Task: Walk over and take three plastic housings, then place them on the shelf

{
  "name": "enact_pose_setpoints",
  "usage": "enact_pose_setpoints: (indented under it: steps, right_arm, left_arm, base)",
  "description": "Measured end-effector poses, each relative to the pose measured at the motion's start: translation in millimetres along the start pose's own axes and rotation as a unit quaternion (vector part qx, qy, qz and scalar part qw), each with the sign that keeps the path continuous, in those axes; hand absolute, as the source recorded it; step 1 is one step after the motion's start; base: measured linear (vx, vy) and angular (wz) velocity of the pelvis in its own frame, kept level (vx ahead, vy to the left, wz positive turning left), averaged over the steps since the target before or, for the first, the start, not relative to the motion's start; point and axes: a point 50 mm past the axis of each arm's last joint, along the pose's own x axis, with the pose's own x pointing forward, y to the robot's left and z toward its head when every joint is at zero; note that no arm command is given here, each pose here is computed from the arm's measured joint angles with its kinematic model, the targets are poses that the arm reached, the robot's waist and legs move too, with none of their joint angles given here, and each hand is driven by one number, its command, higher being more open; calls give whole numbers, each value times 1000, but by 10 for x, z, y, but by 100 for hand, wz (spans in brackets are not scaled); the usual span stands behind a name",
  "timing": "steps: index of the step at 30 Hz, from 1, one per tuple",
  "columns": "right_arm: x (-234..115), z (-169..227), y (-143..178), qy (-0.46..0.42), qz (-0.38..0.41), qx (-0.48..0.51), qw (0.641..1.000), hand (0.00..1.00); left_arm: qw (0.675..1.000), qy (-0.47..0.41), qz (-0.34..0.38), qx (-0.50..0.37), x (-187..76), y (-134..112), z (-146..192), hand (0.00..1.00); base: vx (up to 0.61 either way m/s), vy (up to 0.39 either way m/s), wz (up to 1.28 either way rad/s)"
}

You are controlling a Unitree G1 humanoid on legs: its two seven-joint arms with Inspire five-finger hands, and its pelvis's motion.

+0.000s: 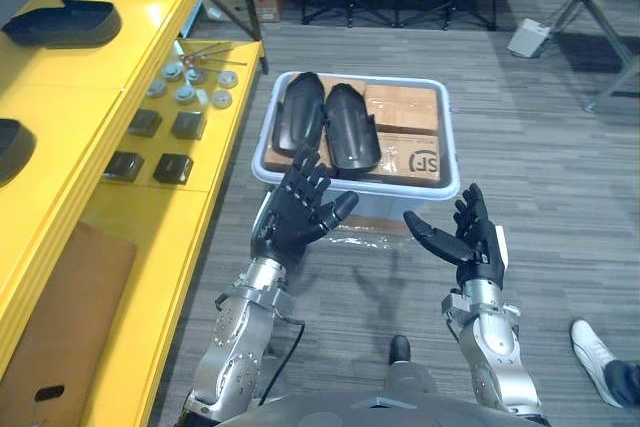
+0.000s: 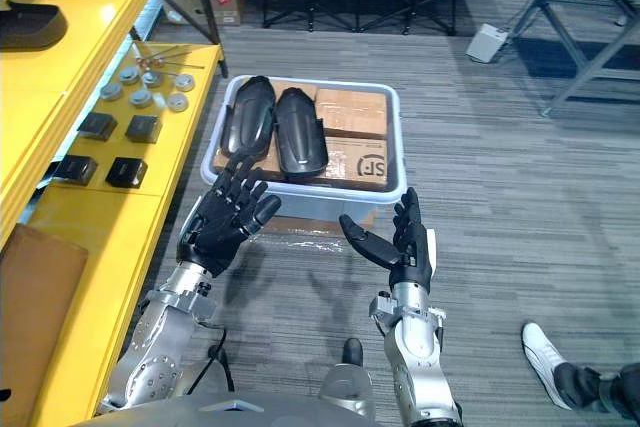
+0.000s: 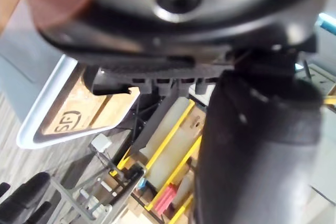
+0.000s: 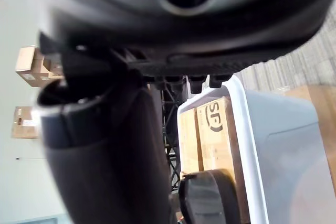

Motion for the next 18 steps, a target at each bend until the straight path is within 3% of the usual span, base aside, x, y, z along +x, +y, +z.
enact_pose_setpoints:
  steps: [4, 6, 12, 18]
  right_arm:
    - [543, 337, -146, -48, -65, -21, 996, 100]
    - [995, 831, -382, -102, -133, -32, 985, 100]
    - [1389, 1616, -699, -162, -190, -48, 967, 100]
    - [1541, 2127, -614, -205, -188, -92, 956, 100]
  left_arm:
    - [999, 12, -20, 30, 63, 35, 50, 100]
    - [998, 10, -38, 44, 127, 20, 101, 100]
    - [997, 39, -39, 50, 148, 90, 25, 100]
    - [997, 67, -27, 37, 282, 199, -108, 100]
  base:
    - [-85, 57, 22]
    - [-208, 86, 10]
    - [-80, 46, 13]
    - [-67, 49, 1]
